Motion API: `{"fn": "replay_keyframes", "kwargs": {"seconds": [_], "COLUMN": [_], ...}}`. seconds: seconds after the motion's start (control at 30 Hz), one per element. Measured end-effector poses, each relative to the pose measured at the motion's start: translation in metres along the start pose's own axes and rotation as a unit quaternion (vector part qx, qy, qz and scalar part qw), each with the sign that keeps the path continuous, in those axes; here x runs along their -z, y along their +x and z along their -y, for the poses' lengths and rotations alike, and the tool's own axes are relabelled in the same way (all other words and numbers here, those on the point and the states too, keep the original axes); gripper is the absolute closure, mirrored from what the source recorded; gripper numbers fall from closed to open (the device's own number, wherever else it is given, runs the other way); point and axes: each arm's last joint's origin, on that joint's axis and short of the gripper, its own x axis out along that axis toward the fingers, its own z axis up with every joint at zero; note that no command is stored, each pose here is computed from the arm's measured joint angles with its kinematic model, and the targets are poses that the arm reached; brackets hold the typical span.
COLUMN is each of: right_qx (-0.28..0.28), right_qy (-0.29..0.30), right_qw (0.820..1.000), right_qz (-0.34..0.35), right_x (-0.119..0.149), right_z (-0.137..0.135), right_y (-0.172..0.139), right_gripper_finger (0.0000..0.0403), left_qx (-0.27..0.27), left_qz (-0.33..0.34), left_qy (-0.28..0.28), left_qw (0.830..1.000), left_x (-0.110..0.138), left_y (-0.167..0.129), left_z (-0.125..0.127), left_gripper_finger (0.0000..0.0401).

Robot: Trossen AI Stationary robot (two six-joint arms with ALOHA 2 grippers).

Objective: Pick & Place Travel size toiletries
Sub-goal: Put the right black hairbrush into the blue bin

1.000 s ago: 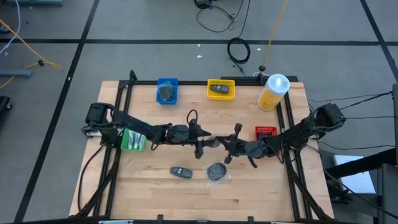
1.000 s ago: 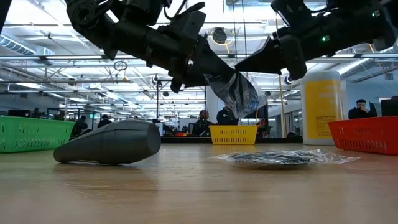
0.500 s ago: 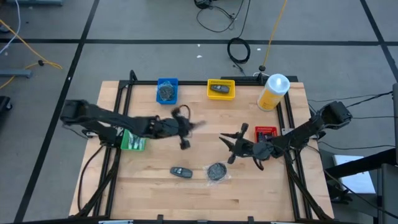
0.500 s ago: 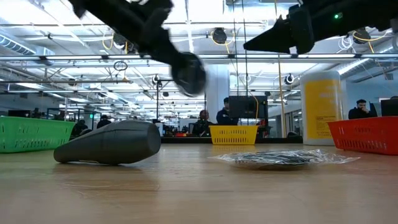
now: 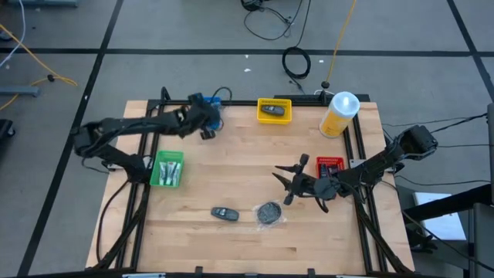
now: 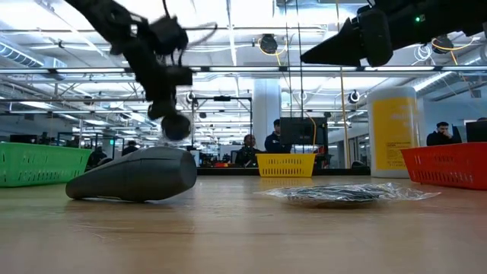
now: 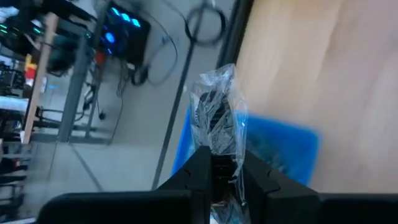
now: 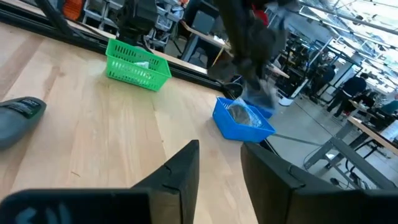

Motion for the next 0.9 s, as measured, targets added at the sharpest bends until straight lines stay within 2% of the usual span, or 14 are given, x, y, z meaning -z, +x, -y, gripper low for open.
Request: {"fn": "replay_keyframes", "kwargs": {"seconds": [0.13, 0.23, 0.4, 0.57, 0.63, 0.77, 0.9], "right_qx": [-0.001, -0.003, -0.005, -0.005, -0.004, 0.0, 0.0], "right_qy": [-0.005, -0.014, -0.022, -0.024, -0.024, -0.024, -0.023], "right_qw": [1.0, 1.0, 1.0, 1.0, 1.0, 1.0, 1.0], "right_qz": [-0.004, -0.011, -0.018, -0.019, -0.019, -0.021, -0.021], "right_x": [0.001, 0.003, 0.005, 0.005, 0.005, 0.006, 0.006], "right_z": [0.0, -0.001, -0.001, -0.001, -0.001, 0.001, 0.001], "right_y": [0.0, 0.0, 0.0, 0.0, 0.0, 0.002, 0.002], "right_gripper_finger": [0.0293, 0.0292, 0.0292, 0.0292, 0.0291, 0.0293, 0.0293], "left_qx": [0.017, 0.028, 0.041, 0.075, 0.085, 0.084, 0.085], "left_qz": [-0.051, -0.072, -0.08, -0.107, -0.126, -0.132, -0.129], "left_qy": [0.073, 0.113, 0.14, 0.132, 0.107, -0.004, -0.156], "left_qw": [0.996, 0.991, 0.986, 0.983, 0.983, 0.988, 0.976], "left_x": [0.016, 0.022, 0.024, 0.027, 0.024, 0.016, 0.021], "left_y": [0.032, 0.044, 0.044, 0.026, 0.016, 0.002, 0.012], "left_z": [-0.007, -0.006, -0.002, -0.007, -0.015, -0.035, -0.058], "left_gripper_finger": [0.0352, 0.0351, 0.0335, 0.027, 0.0239, 0.0195, 0.0212]}}
